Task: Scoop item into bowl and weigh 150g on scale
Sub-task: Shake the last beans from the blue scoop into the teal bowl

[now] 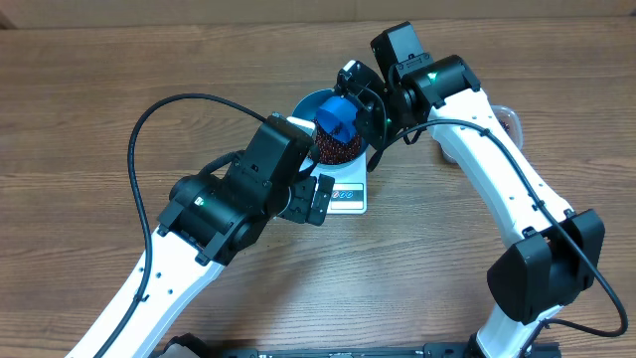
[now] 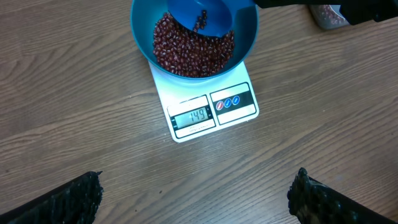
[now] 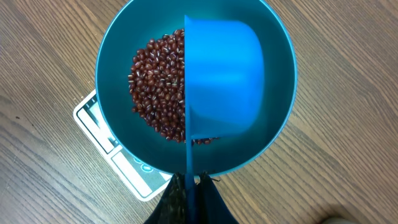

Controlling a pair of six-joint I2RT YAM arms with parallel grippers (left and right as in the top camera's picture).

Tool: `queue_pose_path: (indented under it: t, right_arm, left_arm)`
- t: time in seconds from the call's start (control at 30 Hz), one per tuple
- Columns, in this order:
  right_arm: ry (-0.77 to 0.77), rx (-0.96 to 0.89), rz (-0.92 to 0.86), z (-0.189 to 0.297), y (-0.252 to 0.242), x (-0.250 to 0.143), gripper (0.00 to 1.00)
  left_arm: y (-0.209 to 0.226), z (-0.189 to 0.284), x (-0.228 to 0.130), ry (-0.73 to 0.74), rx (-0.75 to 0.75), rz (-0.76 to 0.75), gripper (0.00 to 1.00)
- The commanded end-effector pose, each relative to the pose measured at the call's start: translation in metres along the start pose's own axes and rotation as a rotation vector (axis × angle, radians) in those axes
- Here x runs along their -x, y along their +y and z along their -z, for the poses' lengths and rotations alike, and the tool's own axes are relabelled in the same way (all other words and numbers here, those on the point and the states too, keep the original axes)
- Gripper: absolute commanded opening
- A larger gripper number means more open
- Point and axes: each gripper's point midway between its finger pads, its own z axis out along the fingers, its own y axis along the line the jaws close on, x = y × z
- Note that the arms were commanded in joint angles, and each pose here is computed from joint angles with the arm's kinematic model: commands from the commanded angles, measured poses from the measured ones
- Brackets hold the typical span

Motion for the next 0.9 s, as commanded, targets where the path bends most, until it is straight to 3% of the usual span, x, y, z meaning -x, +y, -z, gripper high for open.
queue_pose_path:
  t: [0.0,0.87]
  right_arm:
    - [-0.047,-0.012,0.006,0.0131,0.0002,0.0123,0.04]
    - [-0.034,-0.021,0.013,0.0129,-0.0009,0.0098,0.04]
  left_arm:
    - [0.0019,0.0014,0.0040,-0.012,0.007,-0.004,1.00]
    - [0.0019,0.0014,0.0040,-0.012,0.007,-0.004,1.00]
